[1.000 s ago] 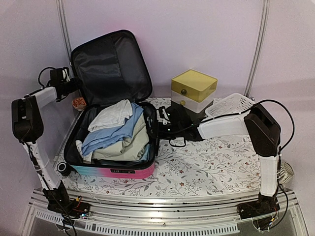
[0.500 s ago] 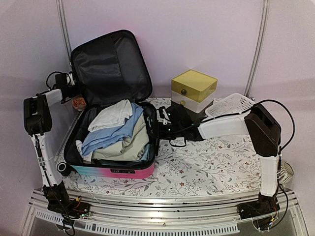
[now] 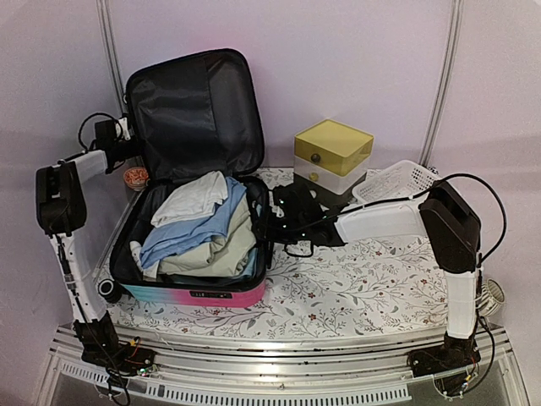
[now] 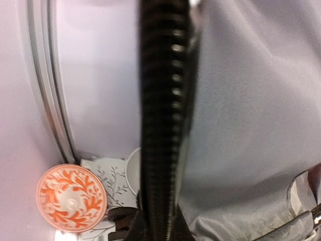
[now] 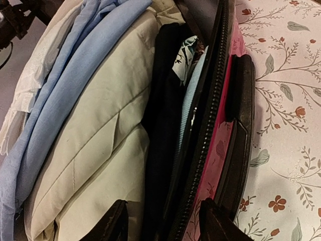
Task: Open, take out, and arrange the luggage
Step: Adjust the opened luggage at the center of the board.
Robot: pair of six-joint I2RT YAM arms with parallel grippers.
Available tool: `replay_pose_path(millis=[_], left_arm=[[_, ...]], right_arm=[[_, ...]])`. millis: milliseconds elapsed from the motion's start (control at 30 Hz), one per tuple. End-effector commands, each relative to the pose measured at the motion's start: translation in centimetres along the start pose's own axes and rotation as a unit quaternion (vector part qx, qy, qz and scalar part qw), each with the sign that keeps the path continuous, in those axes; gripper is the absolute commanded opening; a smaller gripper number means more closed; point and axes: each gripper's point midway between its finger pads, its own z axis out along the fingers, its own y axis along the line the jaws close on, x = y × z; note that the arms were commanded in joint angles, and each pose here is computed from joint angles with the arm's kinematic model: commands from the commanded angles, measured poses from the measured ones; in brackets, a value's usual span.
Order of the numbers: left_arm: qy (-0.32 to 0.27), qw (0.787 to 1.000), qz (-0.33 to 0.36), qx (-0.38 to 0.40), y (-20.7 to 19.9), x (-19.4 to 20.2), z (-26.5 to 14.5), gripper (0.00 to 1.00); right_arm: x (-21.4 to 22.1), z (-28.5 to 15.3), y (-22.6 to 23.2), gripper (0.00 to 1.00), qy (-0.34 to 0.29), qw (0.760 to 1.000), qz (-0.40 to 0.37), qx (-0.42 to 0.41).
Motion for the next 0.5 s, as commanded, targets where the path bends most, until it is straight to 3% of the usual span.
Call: replay_pose_path(millis=[0, 200, 300, 400, 467], left_arm=[[-0.186, 0.973, 0.132, 0.035, -10.0, -13.6, -8.5, 0.0], [-0.263, 0.954, 0.138, 0.04, -12.4, -17.0, -13.0, 0.0], [-0.261, 0.954, 0.139, 0.041, -13.1, -17.8, -12.8, 0.0], [-0.253, 0.957, 0.135, 0.039, -13.4, -18.5, -12.2, 0.0], [-0.255, 0.957, 0.131, 0.032, -13.2, -19.2, -12.0, 0.0]], right_arm=[[-0.1, 0.6, -1.3, 0.47, -0.02, 0.998, 0.023, 0.047], [-1.8, 1.0, -1.0, 0.36, -0.054, 0.996, 0.03, 0.058], [-2.9, 1.4, -0.6, 0.25, -0.07, 0.995, 0.032, 0.06], [-4.0, 1.7, -0.4, 0.06, -0.089, 0.993, 0.041, 0.064], [-5.1, 1.7, -0.6, 0.03, -0.104, 0.991, 0.054, 0.07]])
